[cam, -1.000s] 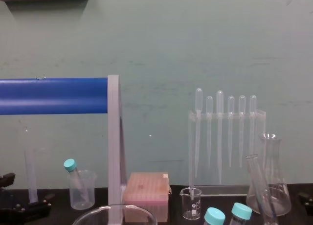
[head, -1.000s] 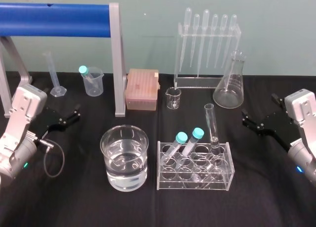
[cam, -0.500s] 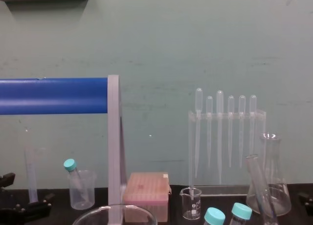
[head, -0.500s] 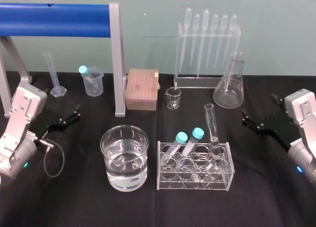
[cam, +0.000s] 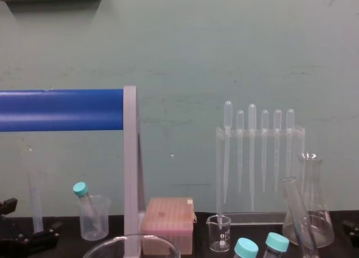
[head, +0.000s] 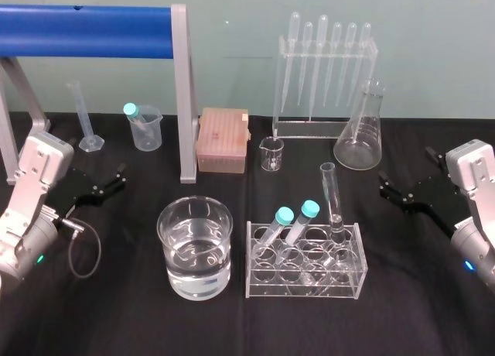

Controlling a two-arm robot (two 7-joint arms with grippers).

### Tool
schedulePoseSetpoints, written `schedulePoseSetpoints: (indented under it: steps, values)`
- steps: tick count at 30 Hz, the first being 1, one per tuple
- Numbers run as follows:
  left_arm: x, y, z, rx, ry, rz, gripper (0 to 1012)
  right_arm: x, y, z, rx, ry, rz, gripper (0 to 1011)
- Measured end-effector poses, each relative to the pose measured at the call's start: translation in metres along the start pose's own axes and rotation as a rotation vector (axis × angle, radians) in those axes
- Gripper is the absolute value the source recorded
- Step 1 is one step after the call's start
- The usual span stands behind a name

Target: Hold the test tube with one hand and immerse one end into the beaker, then return it to the test tube rack.

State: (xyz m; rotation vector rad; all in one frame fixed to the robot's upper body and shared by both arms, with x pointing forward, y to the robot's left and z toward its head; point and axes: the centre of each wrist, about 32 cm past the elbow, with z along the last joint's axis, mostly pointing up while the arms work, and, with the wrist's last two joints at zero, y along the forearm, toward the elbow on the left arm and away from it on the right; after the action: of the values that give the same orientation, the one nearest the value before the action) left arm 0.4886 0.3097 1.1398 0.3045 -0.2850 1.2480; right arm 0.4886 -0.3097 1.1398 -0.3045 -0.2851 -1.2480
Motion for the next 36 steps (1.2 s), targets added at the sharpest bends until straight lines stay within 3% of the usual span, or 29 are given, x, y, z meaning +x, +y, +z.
schedulePoseSetpoints:
  steps: [4,9,15,18,23,29,36]
  values:
    - [0.0000,0.000,0.000,0.000,0.000,0.000,1000,0.0000,0.000,0.000,0.000,0.000,0.000,1004]
    - [0.0000,0.000,0.000,0.000,0.000,0.000,1000,0.0081,0.000,0.005,0.021,0.062,-0.010,1004]
    - [0.0000,0.000,0.000,0.000,0.000,0.000,1000,0.0317,-0.007,0.028,0.155,0.260,0.053,1004]
    - [0.0000,0.000,0.000,0.000,0.000,0.000,1000,0.0393,-0.010,0.037,0.211,0.310,0.103,1004]
    - [0.0000,0.000,0.000,0.000,0.000,0.000,1000,0.0499,-0.018,0.056,0.319,0.387,0.248,1004]
    - [0.0000,0.000,0.000,0.000,0.000,0.000,1000,0.0540,-0.022,0.068,0.381,0.408,0.413,1004]
    - [0.0000,0.000,0.000,0.000,0.000,0.000,1000,0.0513,-0.022,0.069,0.359,0.378,0.555,1004]
